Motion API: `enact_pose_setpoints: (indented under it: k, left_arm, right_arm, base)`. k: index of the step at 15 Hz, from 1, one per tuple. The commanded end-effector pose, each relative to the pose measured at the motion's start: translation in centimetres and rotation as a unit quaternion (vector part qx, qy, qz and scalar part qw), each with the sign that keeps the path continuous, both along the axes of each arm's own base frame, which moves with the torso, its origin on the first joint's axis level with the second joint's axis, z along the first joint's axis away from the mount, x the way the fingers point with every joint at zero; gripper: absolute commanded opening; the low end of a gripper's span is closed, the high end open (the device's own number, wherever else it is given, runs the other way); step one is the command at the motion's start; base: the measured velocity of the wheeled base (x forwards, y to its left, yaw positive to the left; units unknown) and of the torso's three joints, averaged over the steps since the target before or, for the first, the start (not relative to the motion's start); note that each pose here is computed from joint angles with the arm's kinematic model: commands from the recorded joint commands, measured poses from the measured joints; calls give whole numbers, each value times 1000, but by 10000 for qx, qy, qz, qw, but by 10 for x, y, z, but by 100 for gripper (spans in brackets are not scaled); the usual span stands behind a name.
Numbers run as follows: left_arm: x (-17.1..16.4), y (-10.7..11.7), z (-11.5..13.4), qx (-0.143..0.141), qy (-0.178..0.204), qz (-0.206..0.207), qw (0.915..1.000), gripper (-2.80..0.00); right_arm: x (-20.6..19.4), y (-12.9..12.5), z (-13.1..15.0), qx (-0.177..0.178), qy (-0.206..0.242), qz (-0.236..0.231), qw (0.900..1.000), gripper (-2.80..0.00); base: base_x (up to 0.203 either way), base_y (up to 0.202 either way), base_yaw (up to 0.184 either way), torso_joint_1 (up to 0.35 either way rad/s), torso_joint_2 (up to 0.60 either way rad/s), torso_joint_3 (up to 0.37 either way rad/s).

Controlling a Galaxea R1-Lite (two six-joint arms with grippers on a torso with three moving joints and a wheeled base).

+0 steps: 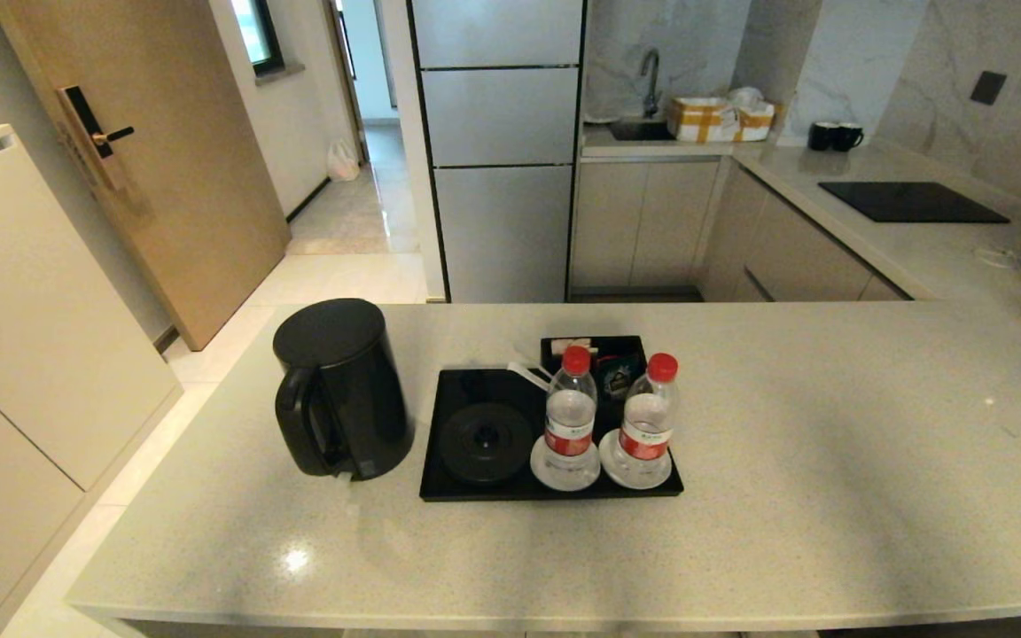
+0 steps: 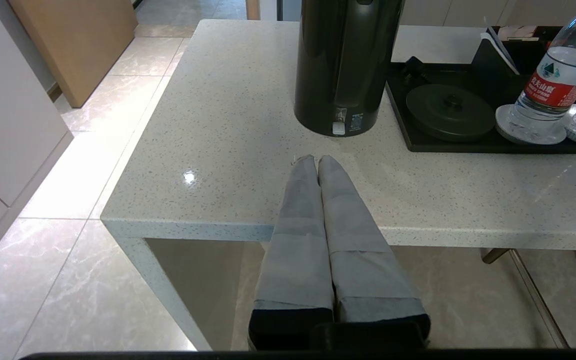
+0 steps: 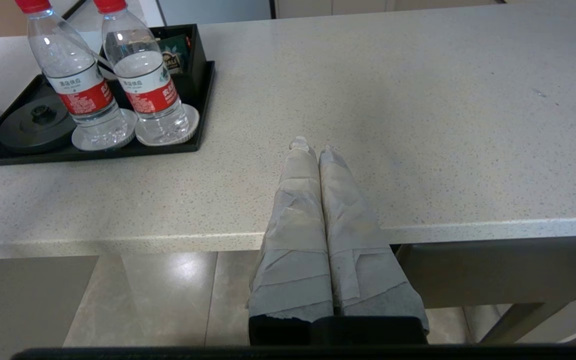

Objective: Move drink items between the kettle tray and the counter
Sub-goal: Pick up the bottled water

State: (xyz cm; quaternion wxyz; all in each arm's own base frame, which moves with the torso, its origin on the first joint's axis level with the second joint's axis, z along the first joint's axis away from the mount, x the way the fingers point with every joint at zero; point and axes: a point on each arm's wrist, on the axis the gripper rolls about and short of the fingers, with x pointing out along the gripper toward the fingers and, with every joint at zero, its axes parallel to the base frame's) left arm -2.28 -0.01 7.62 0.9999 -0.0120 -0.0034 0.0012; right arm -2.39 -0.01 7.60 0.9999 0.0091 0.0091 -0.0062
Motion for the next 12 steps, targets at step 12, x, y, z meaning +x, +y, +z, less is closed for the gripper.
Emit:
enact_pose_setpoints:
  k: [12]
  left_arm:
    - [0,0,0,-3,11,3,10000,-280]
  right_arm:
    - [0,0,0,1,8,-1,10000,-280]
  base:
    - [0,0,0,0,0,0]
